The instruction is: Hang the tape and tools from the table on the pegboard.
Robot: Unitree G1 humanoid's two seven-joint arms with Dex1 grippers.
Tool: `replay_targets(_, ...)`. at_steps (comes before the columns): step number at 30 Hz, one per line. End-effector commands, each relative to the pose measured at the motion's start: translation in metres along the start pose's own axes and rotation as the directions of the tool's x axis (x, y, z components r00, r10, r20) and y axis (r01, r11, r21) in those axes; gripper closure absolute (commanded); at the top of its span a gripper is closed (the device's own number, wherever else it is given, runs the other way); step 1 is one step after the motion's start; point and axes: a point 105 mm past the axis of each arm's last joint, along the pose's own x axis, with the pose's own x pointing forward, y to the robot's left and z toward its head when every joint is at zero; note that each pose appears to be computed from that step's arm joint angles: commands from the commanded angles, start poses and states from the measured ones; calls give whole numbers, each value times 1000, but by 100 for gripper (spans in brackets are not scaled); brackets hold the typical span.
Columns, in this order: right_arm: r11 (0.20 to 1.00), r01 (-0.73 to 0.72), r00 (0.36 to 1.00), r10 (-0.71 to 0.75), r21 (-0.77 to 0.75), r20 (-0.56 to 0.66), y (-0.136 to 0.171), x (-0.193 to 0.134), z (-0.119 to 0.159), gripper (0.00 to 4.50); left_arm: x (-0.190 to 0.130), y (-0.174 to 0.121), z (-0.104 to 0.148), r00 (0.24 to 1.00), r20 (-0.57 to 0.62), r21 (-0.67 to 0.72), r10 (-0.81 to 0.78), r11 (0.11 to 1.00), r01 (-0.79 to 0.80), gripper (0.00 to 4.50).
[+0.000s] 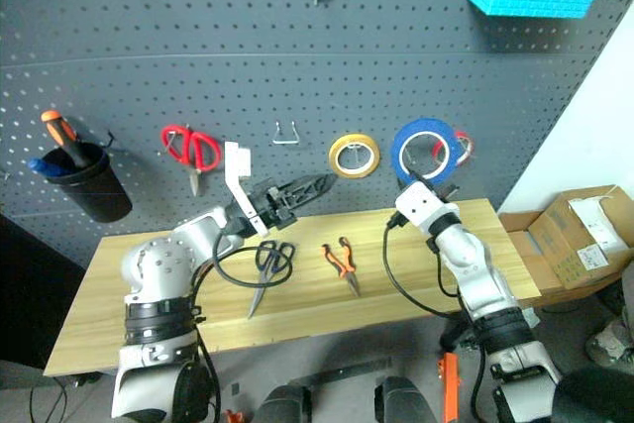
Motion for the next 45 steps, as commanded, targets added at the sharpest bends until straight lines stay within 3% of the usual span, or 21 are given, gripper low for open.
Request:
replay_targets(1,992,-58,997,51,115,61,-9,5,9,395,2,-5,9,999,32,40,-6,999,5,0)
replay_targets(4,953,-172,985,164,250,53,2,5,2,395,1,-4,9,999,37,48,7,999,-8,0)
replay_targets(9,940,-161,985,172,302,-10,-18,8,-11,395,-2,-3,11,999,48,51,16,998,-19,0)
replay_targets(15,950,-138,988,150,280,-23,-24,10,-14,205,-1,-4,11,999,49,55,17,998,-20,0)
replay_targets(21,937,-135,986,159,322,-48,-7,-1,-20,4,-2,-4,8,999,43,56,22,998,-25,0)
replay_targets(25,913,-95,970,175,396,-172,18,-21,-35,4,-7,7,-9,995,-23,124,101,987,-97,0)
replay_targets(29,847,-81,900,289,525,-328,56,-44,-48,4,-24,41,-38,949,-61,176,309,939,-295,0)
replay_targets(34,808,-122,844,390,577,-369,78,-45,-34,4,-45,65,-70,865,-74,212,496,856,-472,0)
replay_targets(36,772,-151,795,466,618,-388,95,-34,-33,4,-61,75,-93,802,-120,197,585,806,-559,0)
replay_targets(38,746,-145,744,515,650,-425,108,-28,-40,4,-74,77,-115,762,-169,217,625,778,-590,0)
replay_targets(41,739,-113,709,529,664,-468,114,-23,-46,4,-86,76,-126,725,-168,199,668,743,-639,0)
replay_targets(45,727,-71,668,543,683,-508,121,-18,-52,4,-90,66,-133,742,-177,165,646,763,-625,0)
